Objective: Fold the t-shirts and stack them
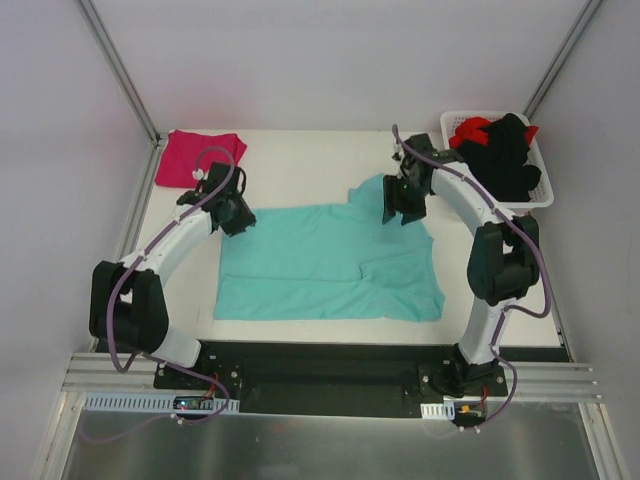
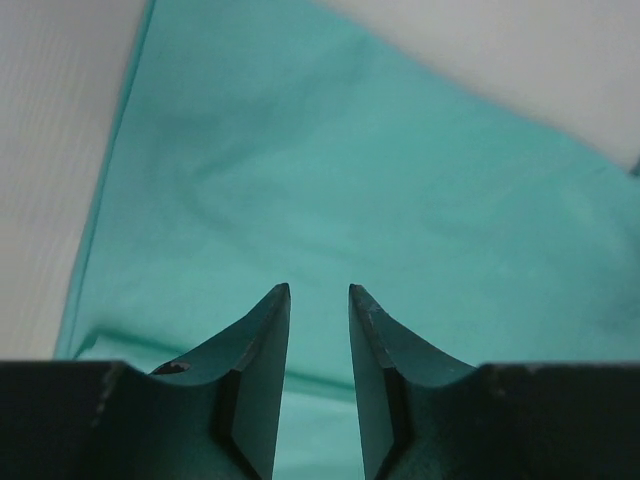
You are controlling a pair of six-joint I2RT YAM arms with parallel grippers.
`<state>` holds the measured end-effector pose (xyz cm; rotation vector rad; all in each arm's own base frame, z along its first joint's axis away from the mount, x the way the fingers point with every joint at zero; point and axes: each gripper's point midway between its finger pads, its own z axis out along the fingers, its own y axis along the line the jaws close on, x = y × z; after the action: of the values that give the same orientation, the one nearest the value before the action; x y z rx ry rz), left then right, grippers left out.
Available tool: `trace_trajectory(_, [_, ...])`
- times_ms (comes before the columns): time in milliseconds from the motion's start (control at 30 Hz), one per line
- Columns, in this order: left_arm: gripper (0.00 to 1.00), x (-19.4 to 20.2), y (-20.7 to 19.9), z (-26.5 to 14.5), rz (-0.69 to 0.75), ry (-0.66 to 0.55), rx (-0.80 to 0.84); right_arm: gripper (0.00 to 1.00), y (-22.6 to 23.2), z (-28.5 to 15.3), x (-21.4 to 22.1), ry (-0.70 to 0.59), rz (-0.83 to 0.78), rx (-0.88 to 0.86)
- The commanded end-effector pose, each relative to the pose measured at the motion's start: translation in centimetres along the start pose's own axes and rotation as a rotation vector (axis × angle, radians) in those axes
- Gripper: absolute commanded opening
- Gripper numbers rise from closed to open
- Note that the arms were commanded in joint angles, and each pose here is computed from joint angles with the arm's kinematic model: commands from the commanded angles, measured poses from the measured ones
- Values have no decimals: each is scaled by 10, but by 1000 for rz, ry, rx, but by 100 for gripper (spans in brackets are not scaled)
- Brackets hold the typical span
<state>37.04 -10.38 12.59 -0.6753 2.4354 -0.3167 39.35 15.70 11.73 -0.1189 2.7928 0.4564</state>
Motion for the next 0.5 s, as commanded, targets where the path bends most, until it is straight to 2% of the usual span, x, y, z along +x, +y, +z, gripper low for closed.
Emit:
trace_trajectory(0, [29, 64, 61, -20, 4, 120, -207, 57, -53, -10, 82, 147, 5, 408])
trace_trajectory(33, [29, 72, 69, -22, 14, 123, -232, 57, -56, -5, 105, 186, -3, 441])
trace_trajectory(167, [29, 92, 82, -36, 61, 88, -305, 58, -59, -14, 136, 162, -6, 513])
trace_trajectory(267, [28, 99, 96, -42, 55, 54, -351, 58, -54, -20, 146, 120, 10, 515])
trace_trajectory(467, [28, 92, 106, -48, 22, -18, -369, 57, -47, -29, 135, 52, 16, 519])
